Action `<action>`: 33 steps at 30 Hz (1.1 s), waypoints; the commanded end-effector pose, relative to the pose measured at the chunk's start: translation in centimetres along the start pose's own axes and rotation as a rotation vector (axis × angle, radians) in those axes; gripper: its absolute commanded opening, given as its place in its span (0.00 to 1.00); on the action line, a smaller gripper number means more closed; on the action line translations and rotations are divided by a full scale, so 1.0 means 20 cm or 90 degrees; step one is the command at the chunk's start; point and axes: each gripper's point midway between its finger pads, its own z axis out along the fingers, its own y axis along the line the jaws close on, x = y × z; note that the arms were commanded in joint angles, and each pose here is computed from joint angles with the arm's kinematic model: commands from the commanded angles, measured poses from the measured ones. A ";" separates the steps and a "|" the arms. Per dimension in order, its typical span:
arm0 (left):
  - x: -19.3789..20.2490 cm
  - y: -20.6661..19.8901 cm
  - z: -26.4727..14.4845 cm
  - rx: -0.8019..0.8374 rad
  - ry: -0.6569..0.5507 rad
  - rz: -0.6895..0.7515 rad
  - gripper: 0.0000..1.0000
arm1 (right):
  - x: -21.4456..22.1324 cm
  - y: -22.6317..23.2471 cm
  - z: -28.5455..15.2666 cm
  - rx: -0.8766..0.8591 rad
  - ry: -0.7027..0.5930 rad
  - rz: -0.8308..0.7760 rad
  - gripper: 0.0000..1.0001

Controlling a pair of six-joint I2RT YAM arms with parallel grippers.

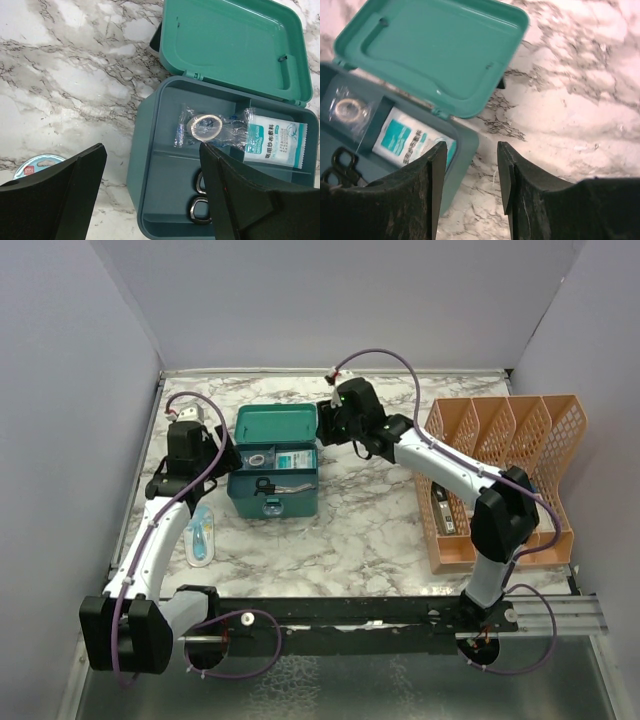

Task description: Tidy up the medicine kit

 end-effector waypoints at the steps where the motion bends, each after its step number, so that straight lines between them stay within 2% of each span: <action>1: -0.01 0.00 0.03 0.006 -0.011 -0.017 0.78 | -0.12 -0.06 0.06 0.013 -0.074 0.209 0.46; 6: -0.10 -0.04 0.03 0.006 0.000 0.009 0.78 | -0.12 -0.11 0.21 0.041 -0.086 0.295 0.52; 13: -0.10 -0.02 0.08 -0.012 0.017 0.010 0.74 | -0.05 -0.08 0.35 0.028 -0.079 0.432 0.52; 20: 0.00 0.03 0.13 -0.027 0.057 0.039 0.60 | 0.04 -0.18 0.40 0.084 -0.064 0.517 0.53; 23: 0.05 0.04 0.15 -0.023 0.083 0.042 0.55 | 0.08 -0.17 0.42 0.064 -0.049 0.535 0.52; 28: 0.12 0.04 0.18 -0.018 0.122 0.048 0.50 | 0.04 -0.15 0.45 -0.040 -0.034 0.567 0.51; 33: 0.12 0.04 0.19 -0.020 0.124 0.051 0.47 | 0.07 -0.15 0.46 -0.043 -0.012 0.577 0.50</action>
